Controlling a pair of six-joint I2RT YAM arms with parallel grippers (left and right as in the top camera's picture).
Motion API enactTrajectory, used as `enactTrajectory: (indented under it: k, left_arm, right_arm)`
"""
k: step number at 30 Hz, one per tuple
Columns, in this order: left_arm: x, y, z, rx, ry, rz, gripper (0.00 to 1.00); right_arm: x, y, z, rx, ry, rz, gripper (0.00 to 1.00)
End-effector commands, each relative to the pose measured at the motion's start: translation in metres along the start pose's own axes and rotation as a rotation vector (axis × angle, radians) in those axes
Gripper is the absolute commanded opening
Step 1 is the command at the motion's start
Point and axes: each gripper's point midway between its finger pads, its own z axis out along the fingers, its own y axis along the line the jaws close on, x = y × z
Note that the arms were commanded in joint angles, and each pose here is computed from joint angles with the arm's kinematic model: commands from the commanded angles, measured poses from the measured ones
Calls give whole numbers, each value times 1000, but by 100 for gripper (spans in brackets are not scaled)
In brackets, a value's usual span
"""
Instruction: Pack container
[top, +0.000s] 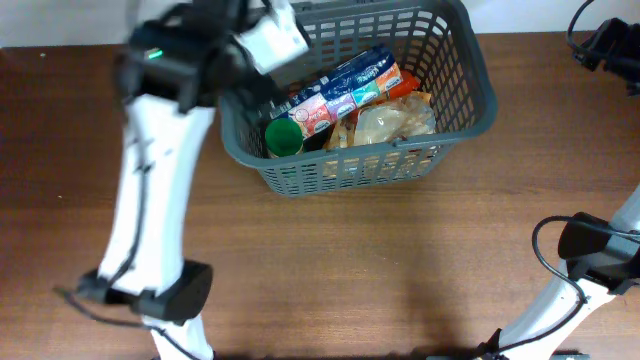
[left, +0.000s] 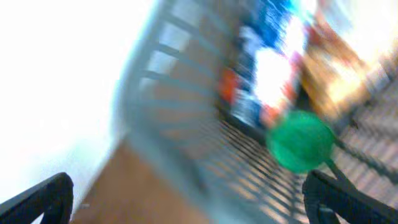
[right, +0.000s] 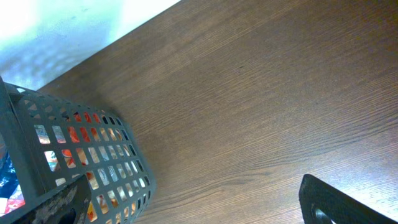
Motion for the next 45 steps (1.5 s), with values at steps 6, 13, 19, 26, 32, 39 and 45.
enactTrajectory:
  k: [6,13,19,26,32,39,45]
  left_arm:
    - [108,149,-103,-502,-53,-799,99]
    - [190,187,-104,-616,67,-979,99]
    - [197,186,-95,-599,99,-985,99]
    - [197,186,-95,-599,100,-986,99]
    - [197,186,-95,-598,101,-986,99]
    - [197,186,-95,-599,100,-986,99]
    - [197,186,-95,-599,100,-986,99]
  right_arm:
    - [-1,-2,1,-5,2,13,98]
    - [0,1,2,-8,4,7,99]
    - [6,37,-12,-48,-17,-62,99]
    - [52,156,-81,-230,-103,-317,99]
    - [85,176,-208,-272,-425,-496,99]
    - [108,93,-287,-125,-1049,-310,99]
    - [192,36,-195,-66,-1018,-293,99]
